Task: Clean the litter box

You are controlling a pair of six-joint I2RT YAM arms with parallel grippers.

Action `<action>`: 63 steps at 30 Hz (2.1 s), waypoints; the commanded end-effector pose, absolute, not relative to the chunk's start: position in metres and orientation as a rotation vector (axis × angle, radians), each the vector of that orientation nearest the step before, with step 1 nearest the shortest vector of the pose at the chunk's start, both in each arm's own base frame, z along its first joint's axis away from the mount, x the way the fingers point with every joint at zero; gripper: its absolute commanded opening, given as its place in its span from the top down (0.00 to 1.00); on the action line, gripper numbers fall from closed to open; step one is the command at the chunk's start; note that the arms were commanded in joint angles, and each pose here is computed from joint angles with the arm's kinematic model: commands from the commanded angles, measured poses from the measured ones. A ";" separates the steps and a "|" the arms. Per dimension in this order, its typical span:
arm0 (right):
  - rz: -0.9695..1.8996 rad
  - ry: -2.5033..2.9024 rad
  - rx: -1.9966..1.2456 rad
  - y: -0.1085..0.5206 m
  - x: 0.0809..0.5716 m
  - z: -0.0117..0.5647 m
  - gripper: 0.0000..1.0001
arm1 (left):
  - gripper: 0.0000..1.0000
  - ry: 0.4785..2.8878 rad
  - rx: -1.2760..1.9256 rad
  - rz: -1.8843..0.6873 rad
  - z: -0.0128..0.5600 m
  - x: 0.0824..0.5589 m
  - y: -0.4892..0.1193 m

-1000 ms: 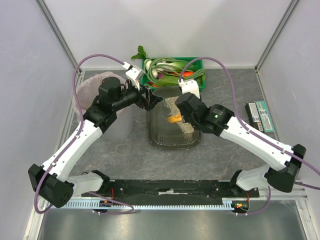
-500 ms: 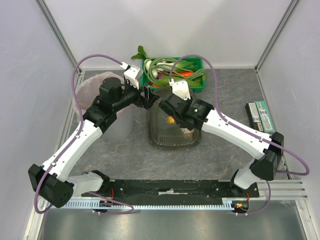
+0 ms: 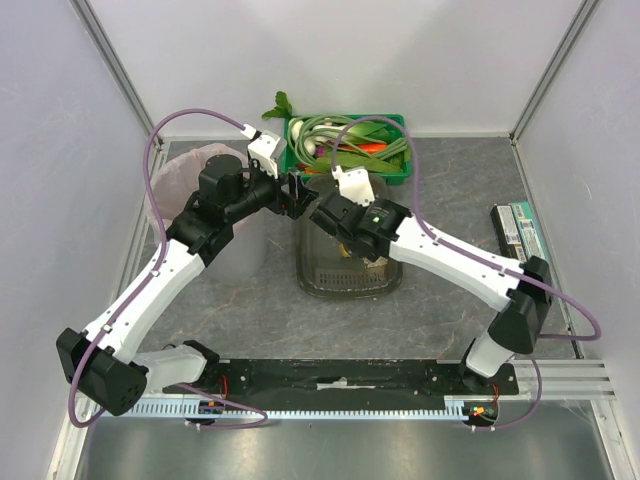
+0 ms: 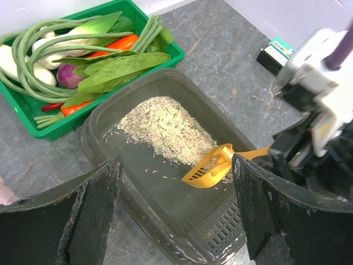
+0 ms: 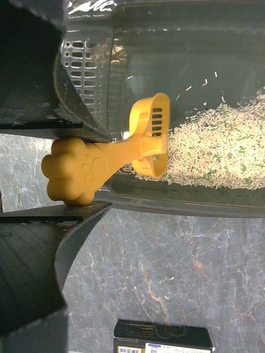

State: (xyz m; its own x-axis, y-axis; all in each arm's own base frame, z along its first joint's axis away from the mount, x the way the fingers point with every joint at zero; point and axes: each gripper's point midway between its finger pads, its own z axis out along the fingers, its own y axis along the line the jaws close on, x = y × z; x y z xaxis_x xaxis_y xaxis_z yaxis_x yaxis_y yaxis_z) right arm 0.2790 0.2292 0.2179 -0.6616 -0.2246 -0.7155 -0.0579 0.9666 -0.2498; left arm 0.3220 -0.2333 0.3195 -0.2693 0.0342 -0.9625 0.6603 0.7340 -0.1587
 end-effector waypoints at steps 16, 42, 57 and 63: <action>-0.338 2.237 -0.139 0.235 0.314 0.188 1.00 | 0.13 1.722 0.538 -0.635 0.331 0.324 -0.228; -0.313 2.090 -0.074 0.241 0.356 0.146 1.00 | 0.13 1.727 0.545 -0.602 0.327 0.327 -0.225; -0.077 1.964 -0.165 0.207 0.314 0.164 1.00 | 0.13 1.700 0.542 -0.600 0.335 0.324 -0.223; 0.009 1.938 -0.220 0.212 0.303 0.165 1.00 | 0.13 1.693 0.546 -0.592 0.334 0.324 -0.222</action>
State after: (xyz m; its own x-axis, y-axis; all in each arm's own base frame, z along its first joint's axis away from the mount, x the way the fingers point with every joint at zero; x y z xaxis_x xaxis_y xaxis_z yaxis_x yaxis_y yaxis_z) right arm 0.3006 0.1968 0.1445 -0.4328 -0.2071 -0.8774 -0.1134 0.9780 -0.1749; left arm 0.3230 -0.2288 0.3212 -0.2561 0.0359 -0.9660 0.6468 0.7490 -0.1437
